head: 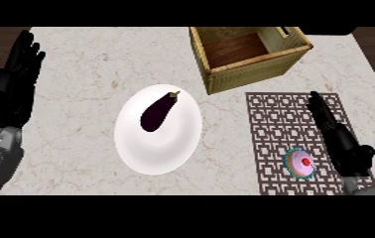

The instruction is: Pick the cupcake from the placemat and place it in the basket

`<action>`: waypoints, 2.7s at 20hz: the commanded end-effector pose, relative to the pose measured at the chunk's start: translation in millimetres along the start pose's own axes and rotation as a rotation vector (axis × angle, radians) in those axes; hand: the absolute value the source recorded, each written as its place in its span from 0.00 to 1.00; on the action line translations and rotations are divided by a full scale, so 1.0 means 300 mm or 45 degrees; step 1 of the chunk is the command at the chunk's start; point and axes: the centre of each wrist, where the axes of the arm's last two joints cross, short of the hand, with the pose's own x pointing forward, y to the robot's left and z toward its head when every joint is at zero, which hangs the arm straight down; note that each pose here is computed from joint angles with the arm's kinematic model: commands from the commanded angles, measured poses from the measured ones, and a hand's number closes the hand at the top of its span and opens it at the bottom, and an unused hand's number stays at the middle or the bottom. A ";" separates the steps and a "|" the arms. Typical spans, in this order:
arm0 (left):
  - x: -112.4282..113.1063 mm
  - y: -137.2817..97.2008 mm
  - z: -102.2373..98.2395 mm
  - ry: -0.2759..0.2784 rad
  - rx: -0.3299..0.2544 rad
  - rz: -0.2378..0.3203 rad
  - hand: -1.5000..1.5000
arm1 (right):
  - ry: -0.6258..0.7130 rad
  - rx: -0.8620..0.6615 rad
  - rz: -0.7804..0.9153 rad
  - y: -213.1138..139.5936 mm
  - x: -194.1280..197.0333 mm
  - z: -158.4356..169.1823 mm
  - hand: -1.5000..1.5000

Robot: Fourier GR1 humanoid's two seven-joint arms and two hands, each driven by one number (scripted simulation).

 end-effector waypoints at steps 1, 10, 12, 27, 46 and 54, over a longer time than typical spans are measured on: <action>-0.003 0.008 0.060 -0.001 -0.009 0.029 0.50 | -0.060 -0.037 -0.020 -0.036 0.056 0.010 1.00; -0.189 -0.156 0.226 0.017 -0.137 0.249 0.50 | -0.437 0.046 0.163 0.203 0.241 0.200 0.00; -0.186 -0.205 0.260 0.018 -0.161 0.290 0.50 | -0.380 -0.127 0.117 0.285 0.267 0.220 0.00; -0.194 -0.159 0.263 0.001 -0.087 0.246 0.50 | 0.371 -0.393 1.091 -0.097 0.300 0.301 0.00; -0.182 -0.208 0.234 -0.006 -0.190 0.299 0.50 | 0.798 -0.227 1.242 0.037 0.776 0.308 0.00; -0.156 -0.230 0.270 -0.006 -0.200 0.287 0.50 | 0.812 -0.217 1.171 0.059 0.719 0.277 0.00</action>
